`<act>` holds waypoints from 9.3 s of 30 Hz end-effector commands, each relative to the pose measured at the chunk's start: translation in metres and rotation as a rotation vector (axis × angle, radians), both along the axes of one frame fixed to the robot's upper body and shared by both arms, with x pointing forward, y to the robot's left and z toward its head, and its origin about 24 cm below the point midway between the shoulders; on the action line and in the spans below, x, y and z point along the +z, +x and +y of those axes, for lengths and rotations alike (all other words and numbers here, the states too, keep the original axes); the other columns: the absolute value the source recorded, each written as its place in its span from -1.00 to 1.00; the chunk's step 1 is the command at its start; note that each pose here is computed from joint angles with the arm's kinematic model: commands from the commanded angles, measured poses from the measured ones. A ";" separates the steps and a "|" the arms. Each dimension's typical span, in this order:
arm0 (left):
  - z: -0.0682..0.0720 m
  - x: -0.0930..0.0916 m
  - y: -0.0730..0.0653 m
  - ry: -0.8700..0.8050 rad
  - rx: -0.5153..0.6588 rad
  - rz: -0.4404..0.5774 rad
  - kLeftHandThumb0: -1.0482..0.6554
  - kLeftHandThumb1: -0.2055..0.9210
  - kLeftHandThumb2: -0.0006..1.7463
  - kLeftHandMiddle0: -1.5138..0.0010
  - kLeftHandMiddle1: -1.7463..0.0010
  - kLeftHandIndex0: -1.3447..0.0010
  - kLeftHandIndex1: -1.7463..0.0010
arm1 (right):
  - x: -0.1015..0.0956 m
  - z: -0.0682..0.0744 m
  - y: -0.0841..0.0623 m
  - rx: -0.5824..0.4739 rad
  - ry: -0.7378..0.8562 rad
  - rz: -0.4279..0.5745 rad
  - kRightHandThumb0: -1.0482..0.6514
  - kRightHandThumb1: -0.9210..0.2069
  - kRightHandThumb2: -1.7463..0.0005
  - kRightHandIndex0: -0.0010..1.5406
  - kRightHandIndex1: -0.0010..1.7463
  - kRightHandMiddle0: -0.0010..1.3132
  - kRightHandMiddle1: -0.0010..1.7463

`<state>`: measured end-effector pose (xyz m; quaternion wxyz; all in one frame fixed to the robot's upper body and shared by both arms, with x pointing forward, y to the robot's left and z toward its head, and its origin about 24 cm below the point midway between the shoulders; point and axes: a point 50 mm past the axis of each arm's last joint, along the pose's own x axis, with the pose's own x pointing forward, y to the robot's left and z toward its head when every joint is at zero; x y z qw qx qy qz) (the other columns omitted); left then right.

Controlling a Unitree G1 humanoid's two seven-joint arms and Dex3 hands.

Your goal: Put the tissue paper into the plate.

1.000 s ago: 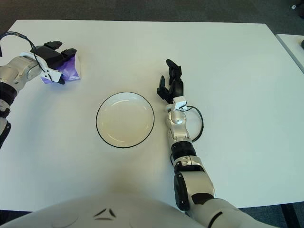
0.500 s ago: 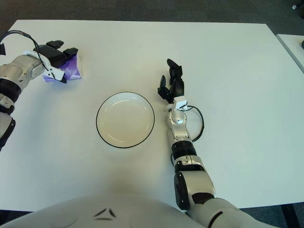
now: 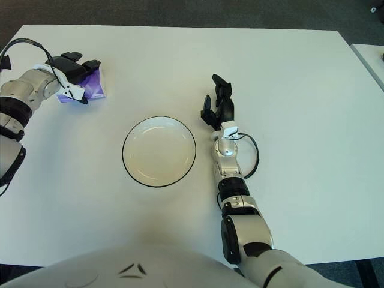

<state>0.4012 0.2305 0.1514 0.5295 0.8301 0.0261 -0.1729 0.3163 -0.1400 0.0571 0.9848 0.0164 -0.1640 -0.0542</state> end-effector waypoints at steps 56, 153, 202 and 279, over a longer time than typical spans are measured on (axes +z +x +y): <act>-0.022 -0.051 -0.012 -0.292 -0.071 -0.244 -0.36 0.04 0.38 -0.40 -1.00 0.07 -1.00 | -0.068 -0.033 -0.039 -0.055 -0.042 0.256 -0.39 -1.00 0.08 -0.66 -0.73 -1.00 -0.18; -0.125 0.033 -0.090 -1.367 -1.002 -0.302 -0.34 -0.12 0.54 -0.64 -1.00 0.06 -1.00 | -0.076 -0.029 -0.041 -0.052 -0.050 0.289 -0.38 -1.00 0.10 -0.64 -0.68 -1.00 -0.15; -0.134 0.014 -0.110 -1.018 -1.119 -0.141 -0.33 -0.05 0.49 -0.58 -1.00 0.10 -1.00 | -0.076 -0.027 -0.040 -0.046 -0.048 0.284 -0.39 -1.00 0.11 -0.67 -0.66 -1.00 -0.14; -0.137 0.025 -0.131 -0.792 -1.239 -0.258 -0.26 0.29 0.21 -0.09 -1.00 0.33 -1.00 | -0.078 -0.017 -0.037 -0.064 -0.040 0.297 -0.40 -1.00 0.14 -0.67 -0.64 -1.00 -0.14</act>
